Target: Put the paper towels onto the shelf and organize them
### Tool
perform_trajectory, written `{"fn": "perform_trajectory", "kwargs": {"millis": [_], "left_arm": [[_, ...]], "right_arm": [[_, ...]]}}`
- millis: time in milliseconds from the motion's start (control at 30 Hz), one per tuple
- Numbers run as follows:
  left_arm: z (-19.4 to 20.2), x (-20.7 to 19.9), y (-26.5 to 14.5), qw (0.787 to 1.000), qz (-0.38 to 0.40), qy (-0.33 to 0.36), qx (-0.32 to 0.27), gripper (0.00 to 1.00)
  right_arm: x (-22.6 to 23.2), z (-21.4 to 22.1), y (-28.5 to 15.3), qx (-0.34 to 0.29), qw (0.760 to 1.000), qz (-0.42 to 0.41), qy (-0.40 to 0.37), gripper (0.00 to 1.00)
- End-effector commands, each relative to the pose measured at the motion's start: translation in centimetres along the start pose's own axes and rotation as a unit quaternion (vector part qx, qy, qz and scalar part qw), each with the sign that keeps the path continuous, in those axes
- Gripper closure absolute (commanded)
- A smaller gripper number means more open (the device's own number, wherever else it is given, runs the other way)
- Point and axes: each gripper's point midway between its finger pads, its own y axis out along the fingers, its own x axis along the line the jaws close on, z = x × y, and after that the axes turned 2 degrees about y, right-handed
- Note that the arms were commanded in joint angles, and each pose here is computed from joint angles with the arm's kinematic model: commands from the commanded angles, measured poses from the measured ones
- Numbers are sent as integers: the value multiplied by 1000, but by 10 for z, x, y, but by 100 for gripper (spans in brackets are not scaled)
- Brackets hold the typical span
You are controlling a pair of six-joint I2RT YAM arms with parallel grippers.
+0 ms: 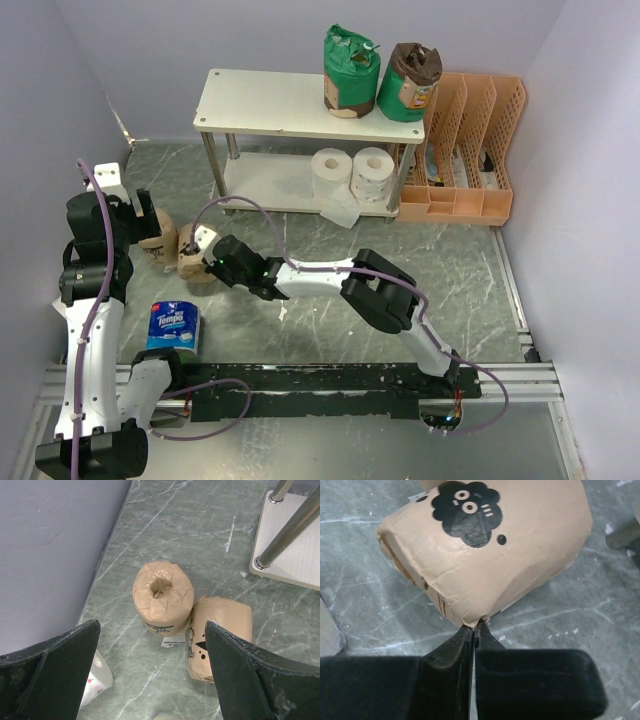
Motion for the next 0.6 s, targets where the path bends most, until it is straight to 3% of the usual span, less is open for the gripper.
{"fn": "perform_trajectory", "kwargs": {"millis": [0, 267, 467, 567], "left_arm": [[-11, -2, -2, 1000, 8, -1, -24, 2], [-10, -4, -3, 1000, 16, 1, -24, 4], [-10, -7, -3, 999, 23, 2, -24, 5], [-10, -7, -4, 999, 25, 2, -24, 5]], "right_arm": [[-14, -44, -28, -13, 996, 42, 82, 100], [17, -81, -70, -34, 977, -44, 204, 100], [25, -135, -115, -118, 939, -104, 307, 100], [15, -139, -124, -135, 919, -103, 357, 100]]}}
